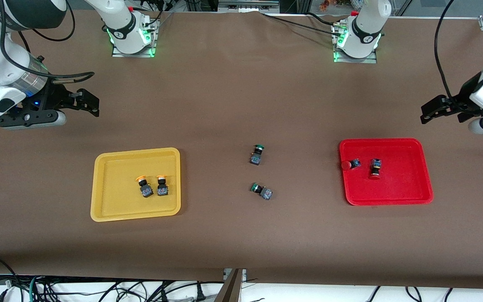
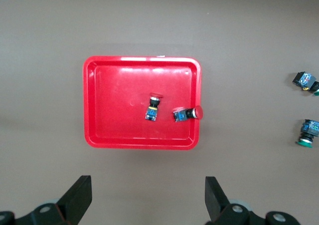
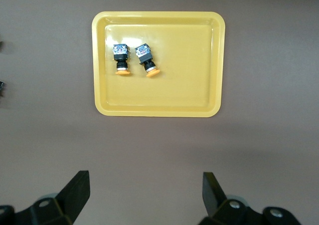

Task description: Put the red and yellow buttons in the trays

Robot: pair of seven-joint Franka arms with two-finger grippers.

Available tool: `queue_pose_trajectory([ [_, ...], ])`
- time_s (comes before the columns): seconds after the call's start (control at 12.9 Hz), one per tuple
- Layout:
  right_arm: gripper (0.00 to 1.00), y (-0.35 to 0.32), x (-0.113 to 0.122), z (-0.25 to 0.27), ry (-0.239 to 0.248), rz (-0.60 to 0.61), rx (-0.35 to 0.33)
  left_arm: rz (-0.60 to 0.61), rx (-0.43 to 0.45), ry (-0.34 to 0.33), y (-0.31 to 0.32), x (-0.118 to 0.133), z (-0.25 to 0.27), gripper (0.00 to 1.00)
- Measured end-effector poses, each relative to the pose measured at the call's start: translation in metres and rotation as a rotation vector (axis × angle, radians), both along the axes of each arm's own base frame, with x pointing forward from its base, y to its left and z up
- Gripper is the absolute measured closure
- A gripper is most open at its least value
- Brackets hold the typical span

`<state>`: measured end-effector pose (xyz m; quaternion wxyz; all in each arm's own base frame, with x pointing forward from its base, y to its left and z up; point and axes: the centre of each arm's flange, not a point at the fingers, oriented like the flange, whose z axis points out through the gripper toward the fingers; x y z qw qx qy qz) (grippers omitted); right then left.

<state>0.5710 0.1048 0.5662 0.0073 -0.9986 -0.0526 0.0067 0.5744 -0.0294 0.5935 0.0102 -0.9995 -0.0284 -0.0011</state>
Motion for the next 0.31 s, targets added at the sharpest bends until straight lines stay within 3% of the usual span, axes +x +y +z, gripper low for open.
queue_pose_trajectory([
  [0.31, 0.00, 0.0007, 0.0002, 0.0014, -0.003, 0.004, 0.001, -0.006, 0.006, 0.006, -0.0040, -0.0128, -0.0089, 0.00],
])
